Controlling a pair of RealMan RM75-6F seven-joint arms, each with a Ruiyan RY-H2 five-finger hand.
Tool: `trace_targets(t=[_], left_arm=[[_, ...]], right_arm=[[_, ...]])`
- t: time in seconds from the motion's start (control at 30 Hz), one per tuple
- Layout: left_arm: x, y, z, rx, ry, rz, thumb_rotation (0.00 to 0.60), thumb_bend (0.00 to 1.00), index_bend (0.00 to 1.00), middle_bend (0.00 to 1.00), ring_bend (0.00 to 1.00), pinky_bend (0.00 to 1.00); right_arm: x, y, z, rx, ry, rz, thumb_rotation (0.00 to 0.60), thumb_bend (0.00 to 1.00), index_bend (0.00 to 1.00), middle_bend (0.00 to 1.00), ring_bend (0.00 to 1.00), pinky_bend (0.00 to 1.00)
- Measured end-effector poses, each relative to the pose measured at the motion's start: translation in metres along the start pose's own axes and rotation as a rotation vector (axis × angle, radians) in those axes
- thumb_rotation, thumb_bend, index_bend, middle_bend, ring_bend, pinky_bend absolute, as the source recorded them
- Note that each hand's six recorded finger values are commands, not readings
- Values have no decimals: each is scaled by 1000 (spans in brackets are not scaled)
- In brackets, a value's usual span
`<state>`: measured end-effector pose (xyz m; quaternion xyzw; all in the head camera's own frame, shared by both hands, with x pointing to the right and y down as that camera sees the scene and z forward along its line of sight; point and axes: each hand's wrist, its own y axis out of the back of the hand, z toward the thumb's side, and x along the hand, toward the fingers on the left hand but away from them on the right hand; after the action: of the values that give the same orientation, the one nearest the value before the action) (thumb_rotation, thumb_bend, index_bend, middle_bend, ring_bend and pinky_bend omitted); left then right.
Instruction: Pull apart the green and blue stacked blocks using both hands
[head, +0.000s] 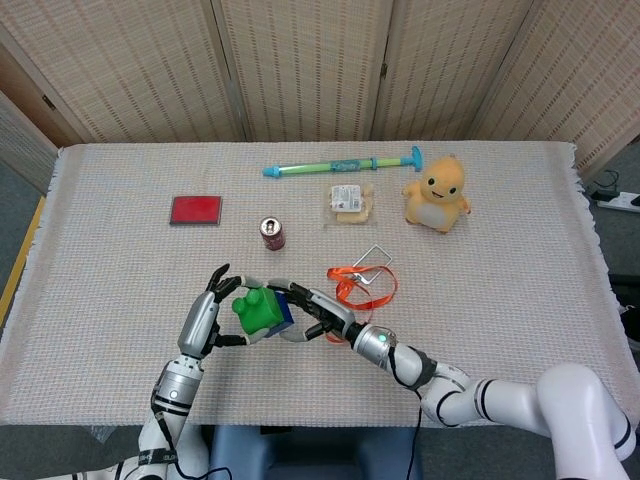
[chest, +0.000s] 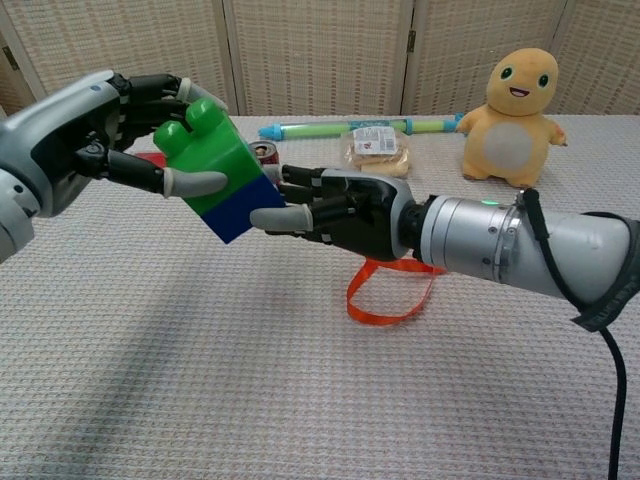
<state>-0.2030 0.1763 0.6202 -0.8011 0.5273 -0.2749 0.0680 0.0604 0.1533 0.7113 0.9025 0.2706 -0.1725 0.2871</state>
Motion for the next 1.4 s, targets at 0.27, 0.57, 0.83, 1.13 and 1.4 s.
trace_targets(t=[0.27, 0.57, 0.83, 1.13, 1.4], left_arm=[[-1, -3, 1, -7, -3, -20, 600, 495, 587, 824, 308, 0], [-3, -4, 0, -22, -3, -36, 600, 495, 587, 824, 308, 0], [-6, -7, 0, -45, -3, -64, 600, 495, 587, 824, 308, 0], [-5, -7, -3, -55, 5, -62, 600, 495, 587, 824, 308, 0], [-3, -6, -5, -68, 11, -62, 600, 495, 587, 824, 308, 0]], right_arm=[[-1, -7, 4, 19, -11, 28, 600, 329, 81, 92, 95, 34], [0, -13, 5, 33, -22, 46, 600, 328, 110, 102, 96, 34], [1, -13, 10, 31, -7, 49, 600, 329, 193, 147, 106, 34], [2, -8, 10, 27, 0, 42, 600, 329, 398, 320, 235, 74], [1, -5, 6, 32, 0, 26, 600, 329, 567, 452, 344, 167]])
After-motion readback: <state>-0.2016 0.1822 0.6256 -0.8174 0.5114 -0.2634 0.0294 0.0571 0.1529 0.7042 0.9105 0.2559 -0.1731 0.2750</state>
